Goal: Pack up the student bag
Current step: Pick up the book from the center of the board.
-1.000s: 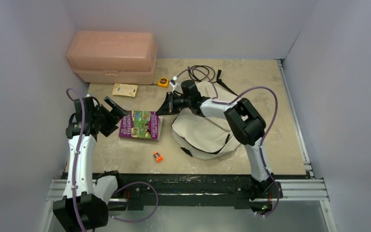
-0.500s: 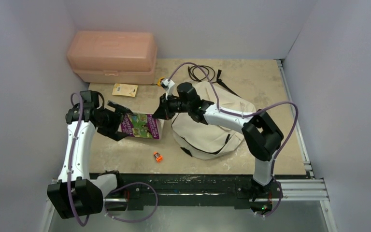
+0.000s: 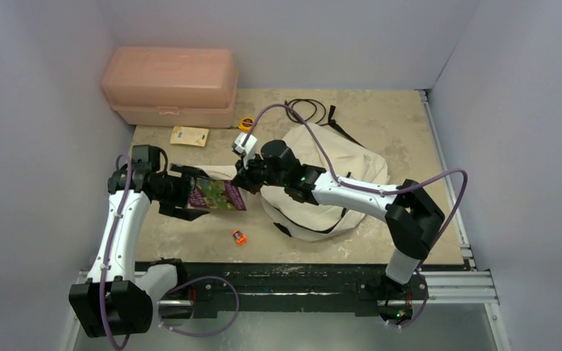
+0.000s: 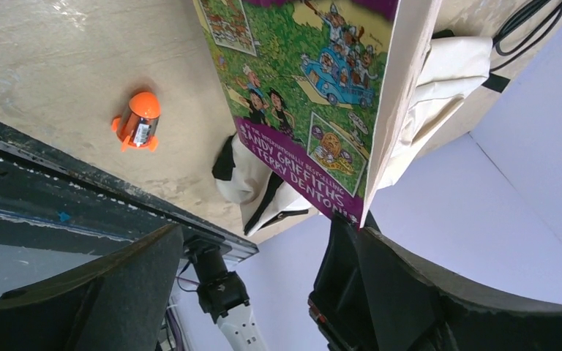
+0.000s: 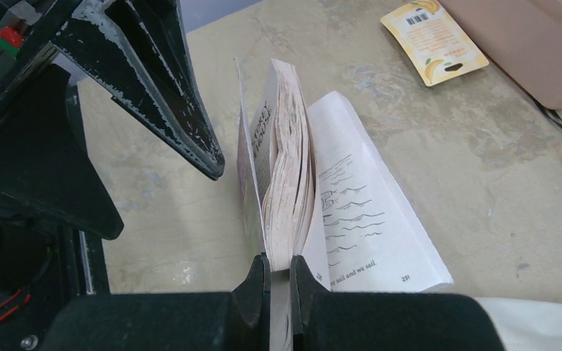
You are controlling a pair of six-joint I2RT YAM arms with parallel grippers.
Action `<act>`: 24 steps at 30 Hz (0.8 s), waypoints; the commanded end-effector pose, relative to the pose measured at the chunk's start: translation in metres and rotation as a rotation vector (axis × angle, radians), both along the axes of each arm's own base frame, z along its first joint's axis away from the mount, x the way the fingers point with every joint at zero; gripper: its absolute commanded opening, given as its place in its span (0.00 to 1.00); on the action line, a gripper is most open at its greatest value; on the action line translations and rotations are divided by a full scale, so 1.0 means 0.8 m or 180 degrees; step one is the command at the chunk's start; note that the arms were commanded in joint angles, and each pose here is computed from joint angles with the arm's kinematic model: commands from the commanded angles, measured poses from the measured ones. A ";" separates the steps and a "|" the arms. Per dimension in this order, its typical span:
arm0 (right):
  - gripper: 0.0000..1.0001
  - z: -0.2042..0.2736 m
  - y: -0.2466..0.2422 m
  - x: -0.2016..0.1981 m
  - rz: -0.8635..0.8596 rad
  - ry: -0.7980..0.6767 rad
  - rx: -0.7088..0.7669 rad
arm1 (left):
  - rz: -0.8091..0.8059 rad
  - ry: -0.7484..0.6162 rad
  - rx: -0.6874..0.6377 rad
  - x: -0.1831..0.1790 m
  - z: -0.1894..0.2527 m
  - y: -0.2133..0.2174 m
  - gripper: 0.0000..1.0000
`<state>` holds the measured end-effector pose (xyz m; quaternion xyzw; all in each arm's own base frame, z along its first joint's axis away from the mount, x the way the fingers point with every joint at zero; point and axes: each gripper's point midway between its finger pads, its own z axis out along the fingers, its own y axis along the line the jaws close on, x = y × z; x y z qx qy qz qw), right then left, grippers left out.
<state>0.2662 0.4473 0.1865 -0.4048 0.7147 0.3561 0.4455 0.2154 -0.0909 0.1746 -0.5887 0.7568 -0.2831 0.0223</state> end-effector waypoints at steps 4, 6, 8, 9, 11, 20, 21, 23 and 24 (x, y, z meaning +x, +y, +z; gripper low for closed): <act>0.00 0.073 0.008 -0.017 0.0060 -0.0629 0.0174 | 0.0105 -0.0120 -0.0049 0.026 0.008 -0.010 0.79; 0.00 0.074 0.010 -0.021 0.0084 -0.0640 0.0160 | 0.0126 -0.0109 -0.0041 0.033 0.005 -0.009 0.74; 0.00 0.073 0.012 -0.026 0.0106 -0.0660 0.0140 | 0.0150 -0.0146 -0.0016 0.039 0.004 -0.007 0.70; 0.00 0.073 0.013 -0.028 0.0114 -0.0675 0.0129 | 0.0166 -0.0160 -0.0011 0.041 0.003 -0.006 0.68; 0.00 0.072 0.014 -0.033 0.0131 -0.0706 0.0095 | 0.0183 -0.0170 0.0022 0.043 0.003 -0.004 0.64; 0.00 0.067 0.019 -0.042 0.0107 -0.0846 -0.0029 | 0.0200 0.0020 0.0079 0.025 -0.020 -0.002 0.24; 0.00 0.067 0.020 -0.043 0.0112 -0.0846 -0.0034 | 0.0205 0.0037 0.0090 0.023 -0.022 -0.001 0.19; 0.00 0.066 0.020 -0.043 0.0100 -0.0849 -0.0045 | 0.0210 0.0039 0.0088 0.022 -0.026 -0.001 0.10; 0.00 0.067 0.020 -0.043 0.0083 -0.0850 -0.0046 | 0.0204 0.0033 0.0077 0.022 -0.027 -0.002 0.05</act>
